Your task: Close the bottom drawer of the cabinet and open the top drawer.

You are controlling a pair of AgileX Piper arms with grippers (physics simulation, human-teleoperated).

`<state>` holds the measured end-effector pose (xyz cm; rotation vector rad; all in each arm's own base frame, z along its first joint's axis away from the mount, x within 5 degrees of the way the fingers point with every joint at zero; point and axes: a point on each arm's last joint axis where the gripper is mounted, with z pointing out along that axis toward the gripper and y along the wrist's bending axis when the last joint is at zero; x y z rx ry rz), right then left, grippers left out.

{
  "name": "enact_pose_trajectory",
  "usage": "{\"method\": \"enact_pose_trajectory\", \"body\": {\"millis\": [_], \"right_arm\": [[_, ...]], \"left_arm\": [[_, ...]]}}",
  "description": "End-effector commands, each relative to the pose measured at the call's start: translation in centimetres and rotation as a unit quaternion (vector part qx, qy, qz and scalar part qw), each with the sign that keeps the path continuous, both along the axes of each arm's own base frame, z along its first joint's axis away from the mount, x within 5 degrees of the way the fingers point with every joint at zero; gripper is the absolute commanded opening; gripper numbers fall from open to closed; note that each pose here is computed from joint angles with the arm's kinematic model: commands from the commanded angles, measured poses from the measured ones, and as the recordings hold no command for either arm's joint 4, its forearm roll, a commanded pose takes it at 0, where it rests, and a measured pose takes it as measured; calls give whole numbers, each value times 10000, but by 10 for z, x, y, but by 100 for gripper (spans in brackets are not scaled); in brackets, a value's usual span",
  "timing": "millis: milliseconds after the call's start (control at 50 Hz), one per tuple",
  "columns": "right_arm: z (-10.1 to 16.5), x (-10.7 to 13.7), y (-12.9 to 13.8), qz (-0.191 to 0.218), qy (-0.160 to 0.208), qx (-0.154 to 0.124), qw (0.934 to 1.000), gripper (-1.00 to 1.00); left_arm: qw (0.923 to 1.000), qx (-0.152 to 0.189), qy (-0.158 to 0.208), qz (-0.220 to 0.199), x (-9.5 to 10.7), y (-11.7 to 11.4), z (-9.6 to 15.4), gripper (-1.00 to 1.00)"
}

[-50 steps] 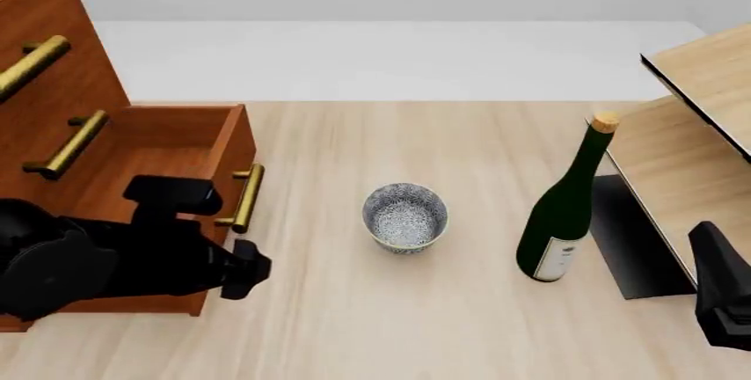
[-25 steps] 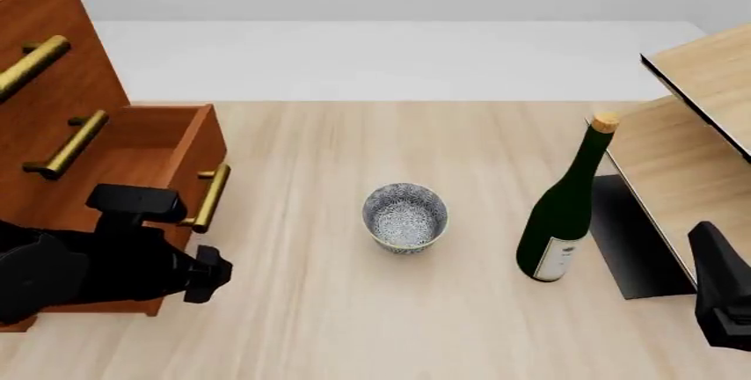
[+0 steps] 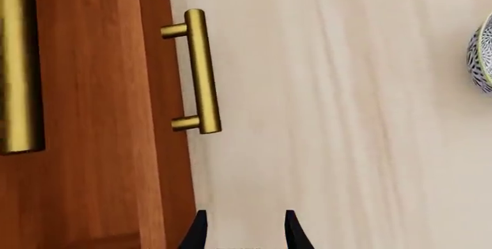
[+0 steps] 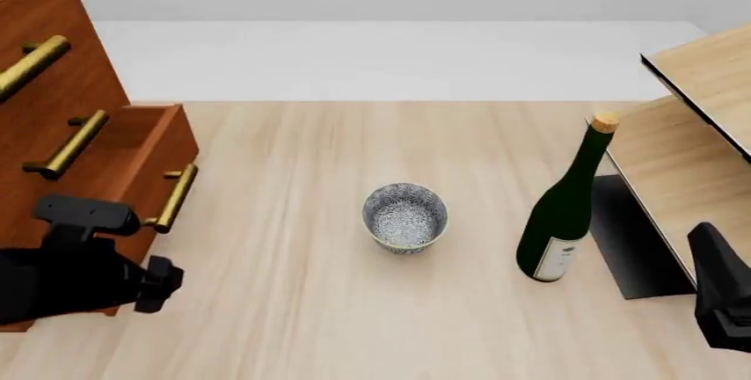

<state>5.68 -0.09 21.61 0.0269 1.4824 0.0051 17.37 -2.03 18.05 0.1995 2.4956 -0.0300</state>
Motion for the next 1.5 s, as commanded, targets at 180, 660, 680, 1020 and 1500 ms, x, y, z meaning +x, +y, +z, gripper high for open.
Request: {"method": "enact_pose_trajectory", "body": {"millis": [180, 660, 680, 1020, 1500], "right_arm": [[0, 1, 0, 7, 2, 3, 10000, 100], [0, 0, 0, 3, -2, 11, 10000, 100], [0, 0, 0, 5, -2, 13, 10000, 100], [0, 0, 0, 12, 0, 14, 10000, 100], [0, 0, 0, 10, -3, 14, 10000, 100]], "left_arm": [[9987, 386, -214, 260, -10, 27, -10, 100], [9914, 887, -696, 659, -11, 56, -7, 100], [9910, 908, -708, 688, -11, 57, -8, 100], [9869, 1104, -799, 866, -13, 69, -11, 100], [9847, 1243, -860, 862, -17, 71, -9, 100]]}}
